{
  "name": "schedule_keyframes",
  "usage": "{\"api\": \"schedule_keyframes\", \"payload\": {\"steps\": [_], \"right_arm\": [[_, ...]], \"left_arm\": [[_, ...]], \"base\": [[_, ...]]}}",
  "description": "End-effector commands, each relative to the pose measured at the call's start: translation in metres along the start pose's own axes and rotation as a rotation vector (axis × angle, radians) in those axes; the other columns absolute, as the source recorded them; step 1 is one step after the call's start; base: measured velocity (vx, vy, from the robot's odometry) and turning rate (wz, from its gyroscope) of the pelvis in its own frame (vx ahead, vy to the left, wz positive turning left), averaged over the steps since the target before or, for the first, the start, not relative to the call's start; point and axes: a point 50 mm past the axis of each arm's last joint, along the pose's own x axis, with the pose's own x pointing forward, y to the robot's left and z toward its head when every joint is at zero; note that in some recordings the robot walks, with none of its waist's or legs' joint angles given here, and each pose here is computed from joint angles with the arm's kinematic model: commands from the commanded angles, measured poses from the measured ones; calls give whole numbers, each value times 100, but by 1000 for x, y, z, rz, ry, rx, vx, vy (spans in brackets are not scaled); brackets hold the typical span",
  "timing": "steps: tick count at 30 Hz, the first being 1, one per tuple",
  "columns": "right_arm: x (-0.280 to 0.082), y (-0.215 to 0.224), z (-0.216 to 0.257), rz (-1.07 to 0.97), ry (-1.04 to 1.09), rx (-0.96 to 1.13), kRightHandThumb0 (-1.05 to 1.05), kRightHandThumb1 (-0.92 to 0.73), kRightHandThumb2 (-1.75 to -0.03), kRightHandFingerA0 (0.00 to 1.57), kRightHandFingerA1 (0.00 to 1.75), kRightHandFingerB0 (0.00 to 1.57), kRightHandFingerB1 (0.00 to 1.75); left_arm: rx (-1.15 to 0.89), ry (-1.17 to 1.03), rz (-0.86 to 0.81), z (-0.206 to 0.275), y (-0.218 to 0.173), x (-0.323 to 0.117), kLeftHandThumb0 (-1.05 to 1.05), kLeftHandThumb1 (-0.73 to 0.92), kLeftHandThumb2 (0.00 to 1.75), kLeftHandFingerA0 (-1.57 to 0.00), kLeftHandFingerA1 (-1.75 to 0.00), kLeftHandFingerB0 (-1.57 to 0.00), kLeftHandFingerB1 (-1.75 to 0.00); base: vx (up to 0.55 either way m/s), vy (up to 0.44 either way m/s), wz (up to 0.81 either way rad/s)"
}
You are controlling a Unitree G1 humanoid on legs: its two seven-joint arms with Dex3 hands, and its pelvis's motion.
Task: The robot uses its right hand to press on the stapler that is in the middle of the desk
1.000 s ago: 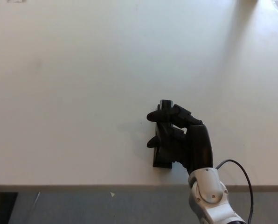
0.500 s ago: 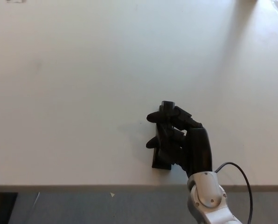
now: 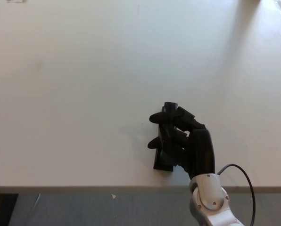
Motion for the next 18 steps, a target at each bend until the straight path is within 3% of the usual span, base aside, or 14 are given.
{"api": "schedule_keyframes", "payload": {"steps": [1,2,3,4,5,10,12,13,16,17,18], "right_arm": [[75,-1,80,46,-102,-37,-19,-78,-69,119,116,74,126],[84,-1,107,51,-205,-20,-19,-78,-69,119,116,74,126],[85,-1,109,54,-210,-23,-19,-78,-70,120,113,75,125],[85,-2,111,57,-216,-26,-19,-78,-70,120,113,75,125],[87,-2,114,61,-222,-29,-19,-79,-69,120,112,74,123],[92,-3,120,61,-213,-42,-21,-80,-64,119,109,71,121],[94,-4,125,63,-222,-28,-20,-80,-65,120,110,71,124],[94,-4,126,60,-227,-30,-20,-80,-64,120,111,72,124],[99,-6,140,50,-255,-52,-19,-79,-67,120,111,73,113],[99,-8,143,46,-265,-68,-21,-80,-65,121,110,73,113],[100,-10,147,41,-280,-81,-21,-81,-64,119,115,72,117]], "left_arm": [[-24,-162,11,55,7,27,-38,92,81,0,-8,0,-18],[-259,-227,-38,56,2,30,-38,92,81,0,-8,0,-18],[-155,-222,-23,58,2,29,-50,92,89,-5,-32,-3,-25],[-2,-224,-7,60,2,27,-50,92,89,-5,-32,-3,-25],[19,-230,-8,62,1,28,-50,92,86,-6,-36,-3,-25],[25,-222,7,68,0,31,-51,92,89,-10,-35,0,-21],[33,-216,25,70,-2,32,-49,92,94,-10,-41,0,-27],[35,-214,26,70,-1,32,-50,92,85,-8,-38,-4,-26],[14,-225,24,77,-2,34,-47,92,87,-4,-32,-3,-24],[16,-227,24,77,-2,34,-53,84,107,-1,-38,0,-30],[17,-229,27,79,-2,35,-53,83,108,0,-38,0,-30]], "base": [[0,0,0],[0,0,0],[0,0,0],[0,0,0],[0,0,0],[0,0,0],[0,0,0],[0,0,0],[0,0,0],[0,0,0],[0,0,0]]}}
